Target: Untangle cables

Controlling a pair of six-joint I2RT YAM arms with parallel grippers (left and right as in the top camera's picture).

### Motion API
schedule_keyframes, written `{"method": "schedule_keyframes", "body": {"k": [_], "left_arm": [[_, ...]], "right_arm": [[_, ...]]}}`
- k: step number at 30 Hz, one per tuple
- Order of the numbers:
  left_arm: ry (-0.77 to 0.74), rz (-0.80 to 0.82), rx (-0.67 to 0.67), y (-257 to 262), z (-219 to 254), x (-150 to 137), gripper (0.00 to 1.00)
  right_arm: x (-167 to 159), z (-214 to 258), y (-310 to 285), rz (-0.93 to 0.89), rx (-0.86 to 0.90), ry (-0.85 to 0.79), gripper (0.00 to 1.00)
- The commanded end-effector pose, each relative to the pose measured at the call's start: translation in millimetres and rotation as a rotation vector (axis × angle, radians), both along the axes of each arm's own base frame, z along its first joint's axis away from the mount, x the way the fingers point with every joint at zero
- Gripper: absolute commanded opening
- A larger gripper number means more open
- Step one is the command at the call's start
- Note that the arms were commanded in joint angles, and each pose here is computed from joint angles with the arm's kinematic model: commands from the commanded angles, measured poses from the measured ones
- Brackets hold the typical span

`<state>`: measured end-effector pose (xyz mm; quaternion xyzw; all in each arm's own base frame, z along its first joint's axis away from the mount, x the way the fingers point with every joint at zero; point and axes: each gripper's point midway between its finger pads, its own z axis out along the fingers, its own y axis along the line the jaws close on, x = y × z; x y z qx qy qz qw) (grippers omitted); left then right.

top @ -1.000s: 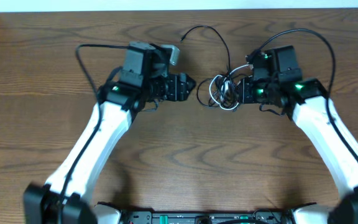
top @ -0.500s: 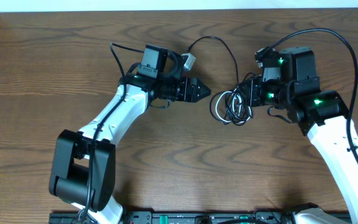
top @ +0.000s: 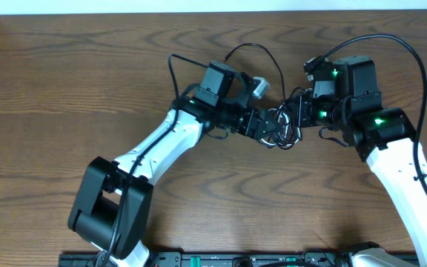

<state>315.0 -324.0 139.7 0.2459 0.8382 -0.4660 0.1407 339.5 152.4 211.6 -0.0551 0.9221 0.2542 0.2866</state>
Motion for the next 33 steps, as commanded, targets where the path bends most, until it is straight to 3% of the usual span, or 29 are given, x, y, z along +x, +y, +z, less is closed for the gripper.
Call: {"method": "schedule_keyframes", "body": {"k": [1, 11, 25, 28, 30, 33], "left_arm": [[-0.044, 0.038, 0.064, 3, -12, 10, 0.72], [-0.069, 0.069, 0.092, 5, -17, 19, 0.68], [0.03, 0.059, 0.149, 4, -72, 19, 0.68], [0.033, 0.036, 0.11, -1, -66, 16, 0.54], [0.032, 0.024, 0.09, -3, -63, 15, 0.37], [0.031, 0.012, 0.063, -7, -58, 14, 0.27]], "right_arm": [[-4, 5, 0, 0.021, 0.0, -0.017, 0.01], [-7, 5, 2, 0.04, 0.001, -0.014, 0.01], [-8, 7, 2, 0.051, 0.001, -0.024, 0.01], [-8, 7, 2, 0.051, 0.001, -0.025, 0.01], [-8, 7, 2, 0.051, 0.001, -0.025, 0.01], [-8, 7, 2, 0.051, 0.001, -0.023, 0.01]]}}
